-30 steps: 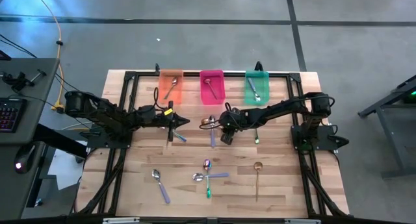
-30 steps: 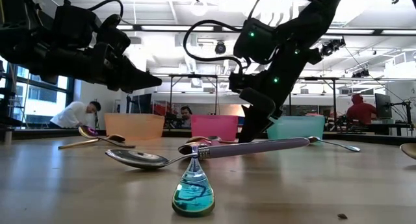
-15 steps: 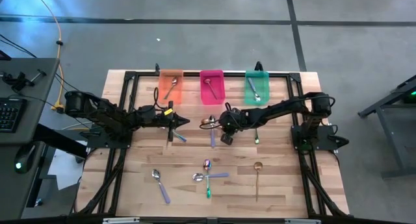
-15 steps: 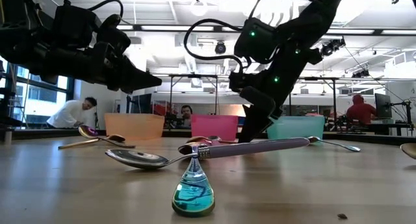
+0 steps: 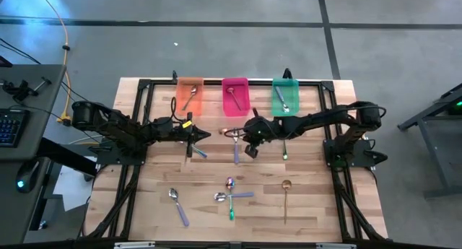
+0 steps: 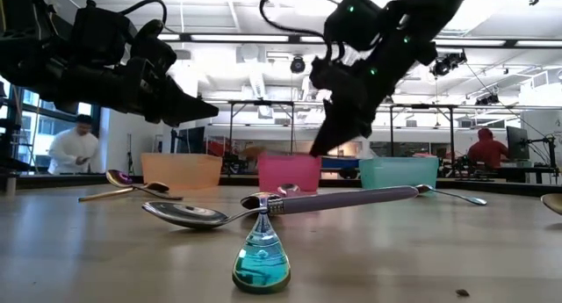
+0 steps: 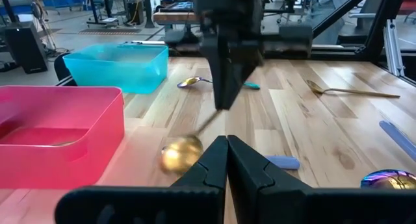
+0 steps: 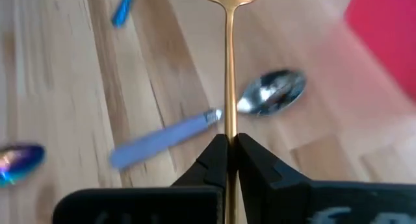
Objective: Sort silverware by color (type)
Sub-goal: Put the middle top yellow spoon into the pink bin
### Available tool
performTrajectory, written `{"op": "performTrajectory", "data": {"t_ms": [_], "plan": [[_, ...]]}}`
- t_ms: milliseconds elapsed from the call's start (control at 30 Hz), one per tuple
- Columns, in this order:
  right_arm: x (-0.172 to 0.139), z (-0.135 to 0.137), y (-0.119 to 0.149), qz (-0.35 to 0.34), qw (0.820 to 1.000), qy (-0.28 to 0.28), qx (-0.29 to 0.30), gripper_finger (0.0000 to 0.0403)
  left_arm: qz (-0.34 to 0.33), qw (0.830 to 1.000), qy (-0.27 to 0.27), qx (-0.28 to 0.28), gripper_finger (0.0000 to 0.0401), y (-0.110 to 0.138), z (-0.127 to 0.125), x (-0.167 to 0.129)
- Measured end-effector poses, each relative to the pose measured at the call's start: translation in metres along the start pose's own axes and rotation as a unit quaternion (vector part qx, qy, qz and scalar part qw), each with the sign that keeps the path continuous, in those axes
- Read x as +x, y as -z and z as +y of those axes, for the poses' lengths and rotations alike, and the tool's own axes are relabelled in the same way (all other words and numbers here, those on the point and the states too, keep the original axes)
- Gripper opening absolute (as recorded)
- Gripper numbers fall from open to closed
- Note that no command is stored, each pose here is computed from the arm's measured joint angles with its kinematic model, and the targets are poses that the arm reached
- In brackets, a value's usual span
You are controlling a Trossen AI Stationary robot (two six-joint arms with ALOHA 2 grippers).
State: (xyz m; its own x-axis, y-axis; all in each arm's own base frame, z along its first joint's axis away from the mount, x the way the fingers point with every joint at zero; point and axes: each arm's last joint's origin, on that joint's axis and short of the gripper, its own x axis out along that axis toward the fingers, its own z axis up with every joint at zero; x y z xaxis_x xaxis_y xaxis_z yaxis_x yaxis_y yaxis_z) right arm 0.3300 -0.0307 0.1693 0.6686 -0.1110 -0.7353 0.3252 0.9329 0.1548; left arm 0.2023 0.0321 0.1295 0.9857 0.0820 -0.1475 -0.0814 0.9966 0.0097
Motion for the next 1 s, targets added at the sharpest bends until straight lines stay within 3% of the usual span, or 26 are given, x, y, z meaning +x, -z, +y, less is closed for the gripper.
{"op": "performTrajectory", "data": {"t_ms": [300, 567, 1000], "plan": [[-0.010, -0.052, -0.037, -0.140, 0.982, 0.049, 0.114, 0.0005, -0.002, 1.000, 0.000, 0.004, 0.0000, 0.000, 0.000, 0.000], [-0.005, -0.106, -0.045, -0.181, 0.963, 0.099, 0.172, 0.0005, -0.002, 1.000, 0.000, 0.008, 0.0000, 0.000, 0.000, 0.000], [0.013, -0.125, -0.039, -0.186, 0.957, 0.110, 0.194, 0.0005, -0.001, 1.000, 0.000, 0.008, 0.0000, 0.000, 0.000, 0.000]]}}
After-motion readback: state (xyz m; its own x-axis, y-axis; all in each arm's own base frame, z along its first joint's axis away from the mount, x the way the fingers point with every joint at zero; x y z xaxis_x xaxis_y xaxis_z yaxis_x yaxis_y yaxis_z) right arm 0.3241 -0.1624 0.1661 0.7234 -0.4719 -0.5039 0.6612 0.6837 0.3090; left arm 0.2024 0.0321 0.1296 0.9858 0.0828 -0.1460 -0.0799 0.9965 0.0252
